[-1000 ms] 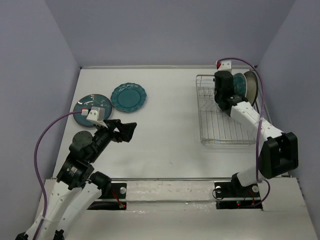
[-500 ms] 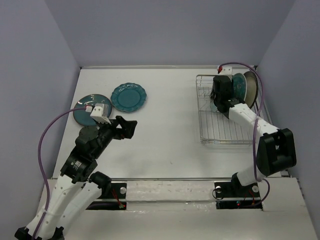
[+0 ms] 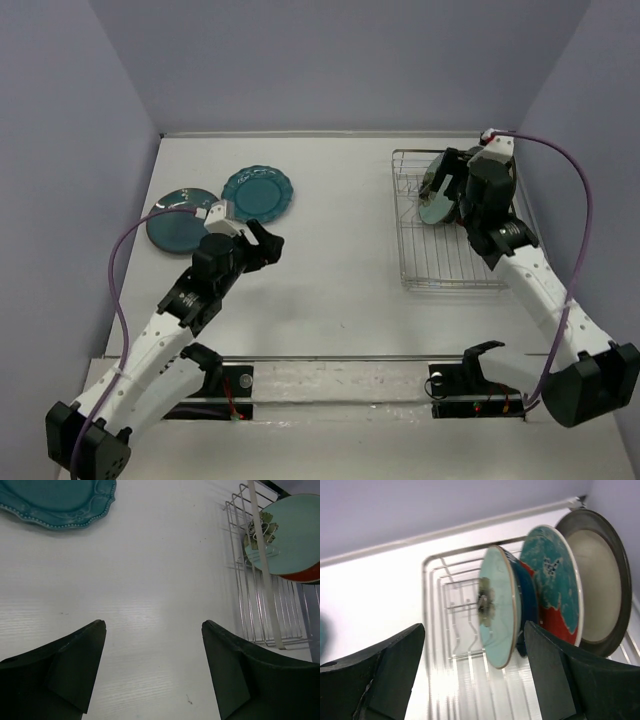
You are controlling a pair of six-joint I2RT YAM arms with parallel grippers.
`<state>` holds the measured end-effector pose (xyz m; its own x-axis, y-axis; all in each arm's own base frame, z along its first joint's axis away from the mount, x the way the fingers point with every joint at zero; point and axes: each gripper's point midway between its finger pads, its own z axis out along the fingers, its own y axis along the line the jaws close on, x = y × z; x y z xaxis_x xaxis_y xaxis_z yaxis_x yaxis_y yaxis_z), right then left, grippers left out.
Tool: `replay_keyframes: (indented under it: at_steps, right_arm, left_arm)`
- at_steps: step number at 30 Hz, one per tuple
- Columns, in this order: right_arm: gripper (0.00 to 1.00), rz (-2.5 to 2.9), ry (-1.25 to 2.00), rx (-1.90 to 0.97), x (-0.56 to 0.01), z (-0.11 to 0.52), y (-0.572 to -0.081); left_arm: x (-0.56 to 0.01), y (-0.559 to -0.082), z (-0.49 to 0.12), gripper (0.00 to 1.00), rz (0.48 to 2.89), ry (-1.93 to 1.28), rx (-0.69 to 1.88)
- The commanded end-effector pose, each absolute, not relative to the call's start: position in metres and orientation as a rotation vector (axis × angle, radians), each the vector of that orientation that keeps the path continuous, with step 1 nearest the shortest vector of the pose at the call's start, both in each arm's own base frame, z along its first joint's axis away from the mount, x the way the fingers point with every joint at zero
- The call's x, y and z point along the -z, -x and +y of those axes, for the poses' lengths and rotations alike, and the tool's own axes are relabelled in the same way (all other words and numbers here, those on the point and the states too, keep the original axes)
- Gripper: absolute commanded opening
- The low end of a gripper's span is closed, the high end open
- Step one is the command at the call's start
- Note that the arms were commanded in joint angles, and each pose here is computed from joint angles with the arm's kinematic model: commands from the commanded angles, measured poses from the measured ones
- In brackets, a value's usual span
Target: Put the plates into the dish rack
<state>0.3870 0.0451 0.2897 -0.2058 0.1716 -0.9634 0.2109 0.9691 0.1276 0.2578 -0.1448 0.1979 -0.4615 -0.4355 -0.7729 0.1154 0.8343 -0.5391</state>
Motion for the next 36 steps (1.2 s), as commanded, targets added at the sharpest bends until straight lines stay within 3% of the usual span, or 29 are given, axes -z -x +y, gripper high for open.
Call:
replay_keyframes:
  at_steps: [1, 12, 20, 36]
  right_arm:
    - [0.86, 1.780, -0.182, -0.285, -0.287, 0.101, -0.362]
    - [0.85, 1.772, 0.011, -0.696, -0.281, 0.169, -0.295]
    - [0.85, 1.769, 0.068, -0.774, -0.277, 0.178, -0.280]
    - [0.84, 1.753, 0.110, -0.836, -0.282, 0.188, -0.274]
  left_arm:
    - [-0.204, -0.294, -0.141, 0.86, 1.803, 0.466, 0.681]
    - [-0.141, -0.369, -0.084, 0.83, 1.787, 0.818, 0.383]
    - [-0.104, -0.407, -0.064, 0.82, 1.811, 0.988, 0.392]
    - [-0.053, -0.464, -0.088, 0.62, 1.888, 1.089, 0.481]
